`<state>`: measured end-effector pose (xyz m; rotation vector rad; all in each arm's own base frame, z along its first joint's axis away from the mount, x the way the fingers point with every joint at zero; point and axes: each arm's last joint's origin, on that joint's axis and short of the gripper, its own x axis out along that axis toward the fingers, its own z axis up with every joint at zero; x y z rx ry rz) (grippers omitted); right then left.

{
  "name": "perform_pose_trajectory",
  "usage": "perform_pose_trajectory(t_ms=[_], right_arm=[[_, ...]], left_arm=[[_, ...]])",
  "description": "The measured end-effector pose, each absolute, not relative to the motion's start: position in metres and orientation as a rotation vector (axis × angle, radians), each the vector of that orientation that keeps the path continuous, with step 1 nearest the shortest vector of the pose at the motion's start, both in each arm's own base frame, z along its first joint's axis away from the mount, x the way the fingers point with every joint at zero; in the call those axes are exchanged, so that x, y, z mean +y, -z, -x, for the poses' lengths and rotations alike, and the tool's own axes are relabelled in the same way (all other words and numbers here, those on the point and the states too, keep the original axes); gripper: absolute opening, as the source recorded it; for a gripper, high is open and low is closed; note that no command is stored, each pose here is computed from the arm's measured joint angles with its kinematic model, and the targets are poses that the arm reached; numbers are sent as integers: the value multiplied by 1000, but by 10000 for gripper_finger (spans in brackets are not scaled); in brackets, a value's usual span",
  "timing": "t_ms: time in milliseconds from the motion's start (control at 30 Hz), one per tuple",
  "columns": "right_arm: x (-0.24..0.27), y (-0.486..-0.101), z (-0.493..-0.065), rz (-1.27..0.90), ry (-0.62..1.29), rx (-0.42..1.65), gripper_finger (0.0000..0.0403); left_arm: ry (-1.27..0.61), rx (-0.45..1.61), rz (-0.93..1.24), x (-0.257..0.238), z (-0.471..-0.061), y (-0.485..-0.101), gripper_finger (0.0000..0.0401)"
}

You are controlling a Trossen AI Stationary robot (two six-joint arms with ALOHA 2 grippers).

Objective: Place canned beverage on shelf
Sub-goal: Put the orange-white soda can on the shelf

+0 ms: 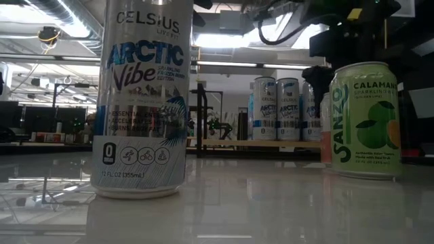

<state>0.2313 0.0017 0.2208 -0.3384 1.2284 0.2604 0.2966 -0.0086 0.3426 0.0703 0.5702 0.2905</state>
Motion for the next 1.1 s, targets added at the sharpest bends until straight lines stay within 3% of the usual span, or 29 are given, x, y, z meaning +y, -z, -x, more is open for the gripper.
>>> perform_pose_trajectory(t_ms=[233, 533, 867, 1100], right_arm=[[2, -221, -232, 335, -256, 1222, 377], [2, -222, -233, 334, -252, 1208, 281], [2, -227, -247, 234, -157, 1068, 302], [2, -229, -266, 164, -116, 1072, 288]], left_arm=[[-290, 570, -70, -9, -297, -343, 390], [-291, 569, -70, -9, -297, -343, 390], [-290, 569, -70, -9, -297, -343, 390], [-290, 567, -70, -9, -297, -343, 390]])
